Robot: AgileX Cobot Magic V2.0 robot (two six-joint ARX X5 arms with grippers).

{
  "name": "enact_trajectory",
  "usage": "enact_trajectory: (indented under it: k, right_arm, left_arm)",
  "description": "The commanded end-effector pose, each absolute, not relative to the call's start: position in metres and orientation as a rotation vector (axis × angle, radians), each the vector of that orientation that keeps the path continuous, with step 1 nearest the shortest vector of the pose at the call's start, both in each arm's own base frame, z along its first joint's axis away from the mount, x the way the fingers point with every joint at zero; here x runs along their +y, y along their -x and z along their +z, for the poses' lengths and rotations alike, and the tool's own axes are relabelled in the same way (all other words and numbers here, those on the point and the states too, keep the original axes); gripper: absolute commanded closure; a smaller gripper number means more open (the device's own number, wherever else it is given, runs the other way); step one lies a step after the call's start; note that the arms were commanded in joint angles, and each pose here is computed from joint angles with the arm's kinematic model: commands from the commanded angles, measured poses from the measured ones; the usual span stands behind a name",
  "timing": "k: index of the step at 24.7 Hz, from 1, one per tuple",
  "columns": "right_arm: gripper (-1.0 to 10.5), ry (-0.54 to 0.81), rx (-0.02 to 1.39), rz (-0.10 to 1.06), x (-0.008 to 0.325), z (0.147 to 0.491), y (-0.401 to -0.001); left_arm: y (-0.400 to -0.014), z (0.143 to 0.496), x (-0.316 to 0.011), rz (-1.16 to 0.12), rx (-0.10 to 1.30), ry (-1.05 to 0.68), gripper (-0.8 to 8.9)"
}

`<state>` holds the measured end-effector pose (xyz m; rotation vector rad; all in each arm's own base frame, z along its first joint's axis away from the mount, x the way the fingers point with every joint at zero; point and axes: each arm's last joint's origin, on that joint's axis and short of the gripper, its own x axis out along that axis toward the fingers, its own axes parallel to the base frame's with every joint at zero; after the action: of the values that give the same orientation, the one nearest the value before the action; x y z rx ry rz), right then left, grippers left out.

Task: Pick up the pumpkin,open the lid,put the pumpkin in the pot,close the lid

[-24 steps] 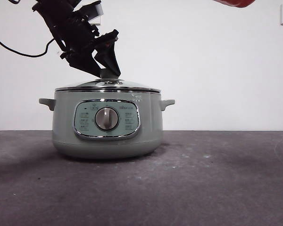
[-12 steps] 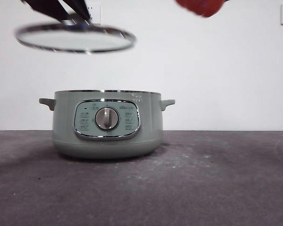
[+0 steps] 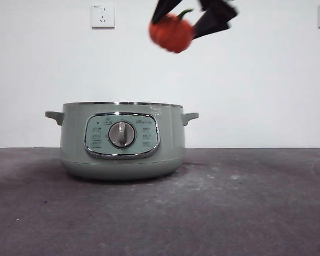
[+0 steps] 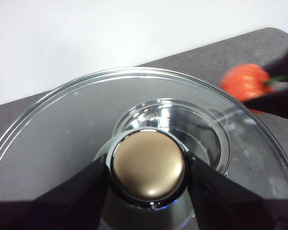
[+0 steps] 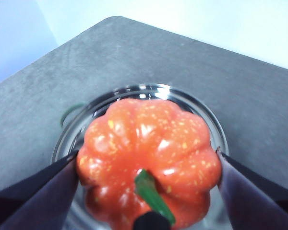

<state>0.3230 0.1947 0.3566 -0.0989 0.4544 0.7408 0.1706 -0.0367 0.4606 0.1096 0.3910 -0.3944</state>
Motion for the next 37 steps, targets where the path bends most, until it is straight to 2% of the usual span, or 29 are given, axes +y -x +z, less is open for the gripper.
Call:
enact_trajectory:
  k: [1,7,15,23,27,28,29,30,31,34,37]
  right_arm:
    - [9.6,0.104,0.484,0.762,0.218,0.342,-0.351]
    - [9.6,0.151,0.531,0.806,0.262,0.304,-0.386]
    - [9.6,0.268,0.577,0.821,0.294,0.254,-0.394]
    - [9.6,0.321,0.668,0.776,0.301,0.213,-0.401]
    - [9.5,0.342,0.699,0.755,0.301,0.205,-0.402]
    - [8.7,0.338,0.694,0.758,0.302,0.205,-0.402]
    - [6.8,0.338,0.694,0.758,0.302,0.205,-0.402]
    - [4.2,0.329,0.698,0.754,0.301,0.205,-0.402]
    - [2.6,0.318,0.704,0.748,0.301,0.205,-0.403]
    - [2.5,0.317,0.706,0.744,0.301,0.207,-0.402]
    - [2.5,0.307,0.673,0.741,0.297,0.224,-0.399]
  left_arm:
    - [-0.151,0.472,-0.032,-0.380,0.300,-0.123,8.22]
    - [-0.131,0.475,-0.029,-0.377,0.293,-0.111,8.22]
    - [-0.127,0.472,-0.028,-0.379,0.329,-0.112,8.22]
    - [-0.127,0.471,-0.028,-0.380,0.335,-0.113,8.22]
    - [-0.127,0.471,-0.028,-0.382,0.335,-0.113,8.22]
    - [-0.127,0.471,-0.028,-0.384,0.335,-0.115,8.22]
    - [-0.127,0.471,-0.028,-0.385,0.334,-0.120,8.22]
    - [-0.127,0.471,-0.028,-0.385,0.334,-0.120,8.22]
    - [-0.127,0.471,-0.028,-0.385,0.334,-0.120,8.22]
    - [-0.127,0.471,-0.028,-0.385,0.333,-0.120,8.22]
    - [-0.128,0.471,-0.028,-0.384,0.331,-0.120,8.22]
